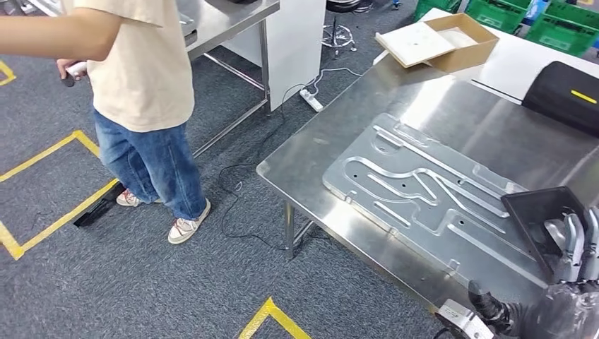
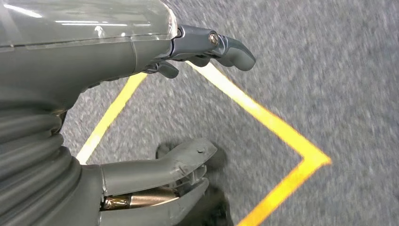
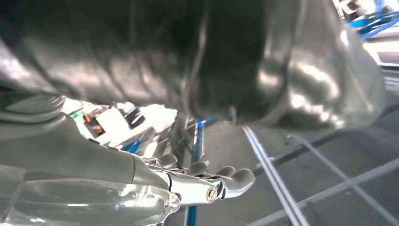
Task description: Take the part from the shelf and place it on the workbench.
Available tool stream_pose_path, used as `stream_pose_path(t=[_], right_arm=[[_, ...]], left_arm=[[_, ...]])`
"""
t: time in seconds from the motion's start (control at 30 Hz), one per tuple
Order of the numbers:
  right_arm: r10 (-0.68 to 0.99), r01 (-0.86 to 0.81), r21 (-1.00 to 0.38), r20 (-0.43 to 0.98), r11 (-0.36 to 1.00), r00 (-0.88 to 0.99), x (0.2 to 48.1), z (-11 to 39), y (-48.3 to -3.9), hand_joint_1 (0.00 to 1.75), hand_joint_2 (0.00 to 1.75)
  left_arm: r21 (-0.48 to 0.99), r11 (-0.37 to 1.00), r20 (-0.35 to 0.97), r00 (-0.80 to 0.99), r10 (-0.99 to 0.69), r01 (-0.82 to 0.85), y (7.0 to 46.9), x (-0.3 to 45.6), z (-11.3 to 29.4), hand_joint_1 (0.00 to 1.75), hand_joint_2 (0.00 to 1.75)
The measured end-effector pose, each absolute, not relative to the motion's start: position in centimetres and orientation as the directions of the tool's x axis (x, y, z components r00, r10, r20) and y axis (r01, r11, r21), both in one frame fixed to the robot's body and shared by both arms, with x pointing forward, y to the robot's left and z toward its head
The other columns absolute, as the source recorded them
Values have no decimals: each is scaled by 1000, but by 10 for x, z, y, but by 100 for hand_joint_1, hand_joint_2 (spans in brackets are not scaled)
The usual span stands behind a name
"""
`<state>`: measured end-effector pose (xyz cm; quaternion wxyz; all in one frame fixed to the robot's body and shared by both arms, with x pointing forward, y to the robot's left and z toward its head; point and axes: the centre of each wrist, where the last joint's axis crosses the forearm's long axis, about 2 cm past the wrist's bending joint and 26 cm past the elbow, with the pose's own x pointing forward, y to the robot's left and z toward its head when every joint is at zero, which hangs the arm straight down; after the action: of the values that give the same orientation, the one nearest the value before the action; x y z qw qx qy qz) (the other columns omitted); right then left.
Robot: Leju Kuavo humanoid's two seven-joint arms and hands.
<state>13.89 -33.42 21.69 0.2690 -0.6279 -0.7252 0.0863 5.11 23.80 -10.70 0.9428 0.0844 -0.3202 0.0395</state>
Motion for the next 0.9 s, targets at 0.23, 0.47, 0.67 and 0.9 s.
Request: stream_pose_path(t=[0.23, 0.47, 0.67, 0.9], right_arm=[[957, 858, -474, 282, 199, -67, 141, 214, -333, 0, 0], [957, 856, -475, 280, 203, -71, 142, 214, -331, 0, 0], [957, 854, -475, 279, 213, -83, 144, 214, -326, 0, 0], [955, 852, -473, 281, 223, -94, 146, 215, -324, 0, 0]], left_arm=[[137, 982, 612, 791, 19, -130, 238, 54, -107, 0, 175], [139, 982, 610, 792, 19, -131, 238, 55, -106, 0, 175], [141, 981, 608, 793, 19, -131, 238, 54, -107, 0, 175], [141, 981, 608, 794, 19, -131, 238, 54, -107, 0, 175]])
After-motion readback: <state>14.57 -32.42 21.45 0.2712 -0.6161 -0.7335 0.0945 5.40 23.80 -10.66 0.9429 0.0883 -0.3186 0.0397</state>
